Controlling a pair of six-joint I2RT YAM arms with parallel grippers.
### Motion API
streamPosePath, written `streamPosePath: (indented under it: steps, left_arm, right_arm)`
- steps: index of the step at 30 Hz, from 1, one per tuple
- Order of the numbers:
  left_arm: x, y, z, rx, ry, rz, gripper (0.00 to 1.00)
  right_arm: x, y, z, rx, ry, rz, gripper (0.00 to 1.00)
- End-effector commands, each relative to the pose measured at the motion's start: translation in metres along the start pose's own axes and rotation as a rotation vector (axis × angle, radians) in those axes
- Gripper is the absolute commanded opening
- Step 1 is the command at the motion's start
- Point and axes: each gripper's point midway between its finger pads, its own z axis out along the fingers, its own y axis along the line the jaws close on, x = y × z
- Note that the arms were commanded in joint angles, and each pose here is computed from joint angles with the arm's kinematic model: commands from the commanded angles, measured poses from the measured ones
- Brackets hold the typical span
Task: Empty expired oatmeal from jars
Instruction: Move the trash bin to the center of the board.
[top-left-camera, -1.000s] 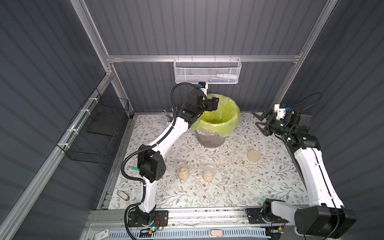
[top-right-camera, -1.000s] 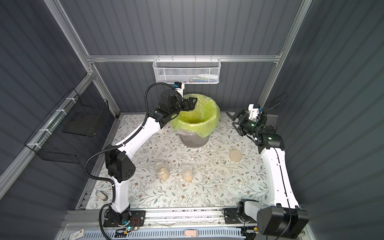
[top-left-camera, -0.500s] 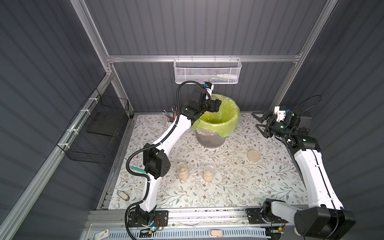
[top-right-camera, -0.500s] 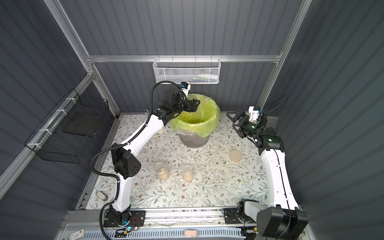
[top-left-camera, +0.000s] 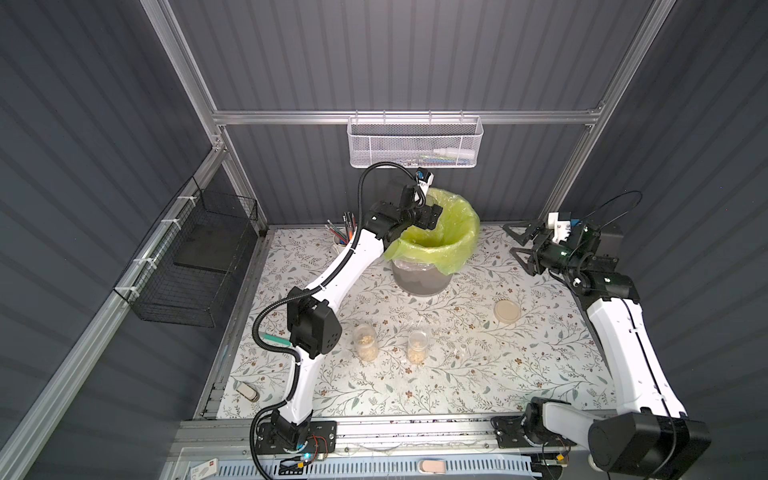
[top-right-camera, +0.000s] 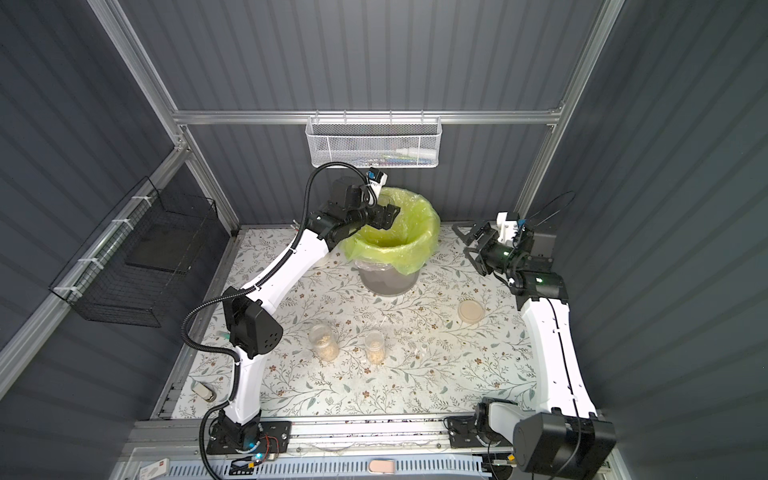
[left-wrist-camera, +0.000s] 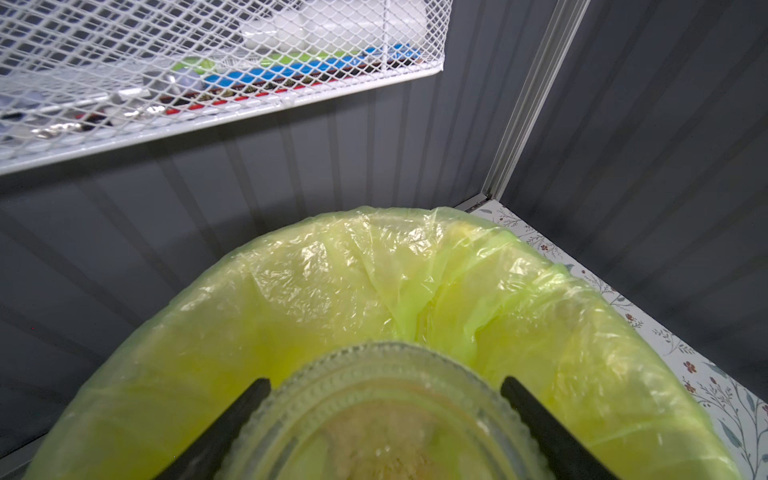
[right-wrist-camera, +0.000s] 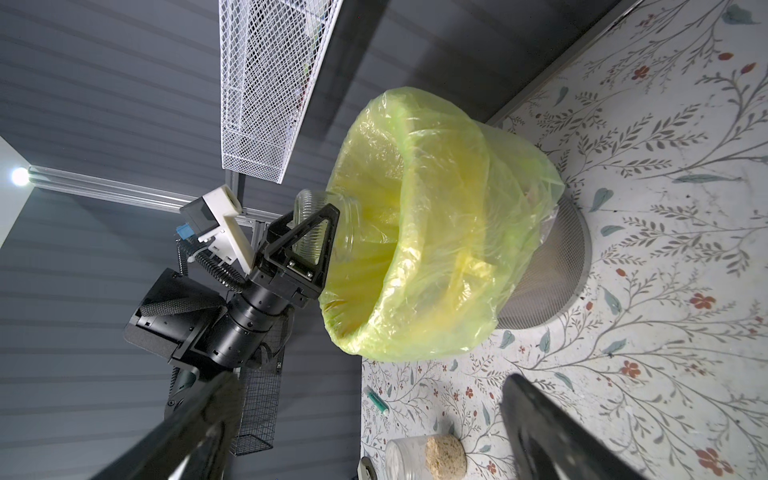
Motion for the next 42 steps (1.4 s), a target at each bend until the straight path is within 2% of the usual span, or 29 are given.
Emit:
streamPosePath:
  steps: [1,3,6,7,9,11,13,14,15,16,17,18,20,22,24,25,27,28,30,31,32,33,35,36,37,38,40,41,42]
  left_arm:
    - [-0.025,0.002,-0.015,-0.034,-0.046,0.07,0.26]
    - [-0.023,-0.002,-0.018,0.029,-0.081,0.055,0.33]
    - [-0.021,0.013,-0.021,-0.041,-0.065,0.036,0.31]
    - [-0.016,-0.004,-0.015,0.031,-0.06,0.028,0.32]
    - [0.001,-0.036,-0.004,0.042,0.017,0.157,0.29]
    - [0.003,-0.02,-0.007,-0.041,0.04,0.185,0.26]
    - [-0.007,-0.02,-0.014,0.002,-0.034,0.148,0.33]
    - [-0.007,-0.03,-0.017,-0.001,-0.029,0.219,0.35]
    - [-0.006,-0.02,-0.019,-0.083,-0.008,0.27,0.33]
    - [-0.007,-0.003,-0.022,-0.13,-0.011,0.21,0.3]
    - [-0.006,-0.002,-0.021,-0.055,-0.028,0.134,0.31]
    - [-0.004,-0.006,-0.021,-0.019,-0.037,0.131,0.36]
    - [-0.005,0.013,-0.026,-0.15,-0.022,0.184,0.33]
    - [-0.008,-0.008,-0.021,0.003,-0.057,0.101,0.37]
    - [0.004,-0.036,-0.008,-0.045,0.011,0.275,0.36]
    - [0.005,-0.028,-0.006,-0.092,0.033,0.296,0.32]
    - [-0.006,-0.002,-0.012,-0.089,-0.016,0.174,0.32]
    - [-0.011,-0.007,-0.014,-0.027,-0.055,0.15,0.37]
    - [-0.013,-0.01,-0.017,-0.085,-0.052,0.235,0.38]
    - [-0.014,0.005,-0.018,-0.123,-0.053,0.184,0.36]
    - [-0.013,0.003,-0.017,-0.054,-0.067,0.114,0.36]
    - [-0.009,-0.015,-0.012,0.033,-0.062,0.119,0.39]
    - [-0.004,-0.019,-0.009,-0.11,-0.022,0.272,0.35]
    - [-0.009,-0.004,-0.011,-0.125,-0.047,0.203,0.35]
    - [-0.015,-0.006,-0.012,-0.012,-0.083,0.103,0.38]
    - [-0.019,-0.018,-0.012,0.049,-0.096,0.102,0.41]
    - [-0.014,-0.014,-0.007,-0.101,-0.043,0.232,0.37]
    - [-0.015,0.0,-0.007,-0.103,-0.05,0.157,0.35]
    - [-0.015,-0.006,-0.007,0.028,-0.074,0.074,0.38]
  right_arm:
    - [-0.003,0.007,-0.002,-0.027,-0.008,-0.019,0.99]
    - [-0.003,0.009,-0.003,-0.03,-0.014,-0.026,0.99]
    - [-0.005,0.012,-0.004,-0.027,-0.014,-0.039,0.99]
    - [-0.006,0.012,-0.004,-0.031,-0.018,-0.037,0.99]
    - [-0.008,0.013,-0.002,-0.042,-0.024,-0.033,0.99]
    - [-0.008,0.012,-0.001,-0.043,-0.013,-0.027,0.99]
    - [-0.006,0.01,-0.001,-0.039,-0.015,-0.03,0.99]
    - [-0.007,0.01,-0.001,-0.04,-0.019,-0.032,0.99]
    - [-0.007,0.01,-0.001,-0.039,-0.015,-0.032,0.99]
    - [-0.006,0.01,-0.001,-0.037,-0.01,-0.034,0.99]
    - [-0.006,0.012,-0.001,-0.04,-0.011,-0.037,0.99]
    - [-0.007,0.012,-0.001,-0.046,-0.017,-0.038,0.99]
    - [-0.007,0.013,-0.001,-0.046,-0.015,-0.038,0.99]
    - [-0.006,0.014,-0.001,-0.043,-0.011,-0.047,0.99]
    - [-0.008,0.012,0.001,-0.04,-0.014,-0.044,0.99]
    - [-0.008,0.011,0.001,-0.04,-0.008,-0.041,0.99]
    - [-0.006,0.013,0.0,-0.045,0.001,-0.042,0.99]
    - [-0.006,0.013,-0.001,-0.043,-0.007,-0.05,0.99]
    - [-0.007,0.013,0.0,-0.039,-0.012,-0.054,0.99]
    - [-0.007,0.013,0.001,-0.039,-0.005,-0.057,0.99]
    - [-0.007,0.014,0.001,-0.042,-0.004,-0.057,0.99]
    - [-0.009,0.014,0.002,-0.047,-0.008,-0.057,0.99]
    - [-0.009,0.014,0.004,-0.047,-0.003,-0.054,0.99]
    - [-0.009,0.014,0.004,-0.046,0.003,-0.055,0.99]
    - [-0.008,0.014,0.004,-0.046,0.004,-0.057,0.99]
    - [-0.008,0.014,0.005,-0.047,0.003,-0.059,0.99]
    - [-0.008,0.014,0.005,-0.045,0.007,-0.058,0.99]
    - [-0.008,0.015,0.005,-0.047,0.008,-0.061,0.99]
    - [-0.008,0.016,0.004,-0.05,0.003,-0.065,0.99]
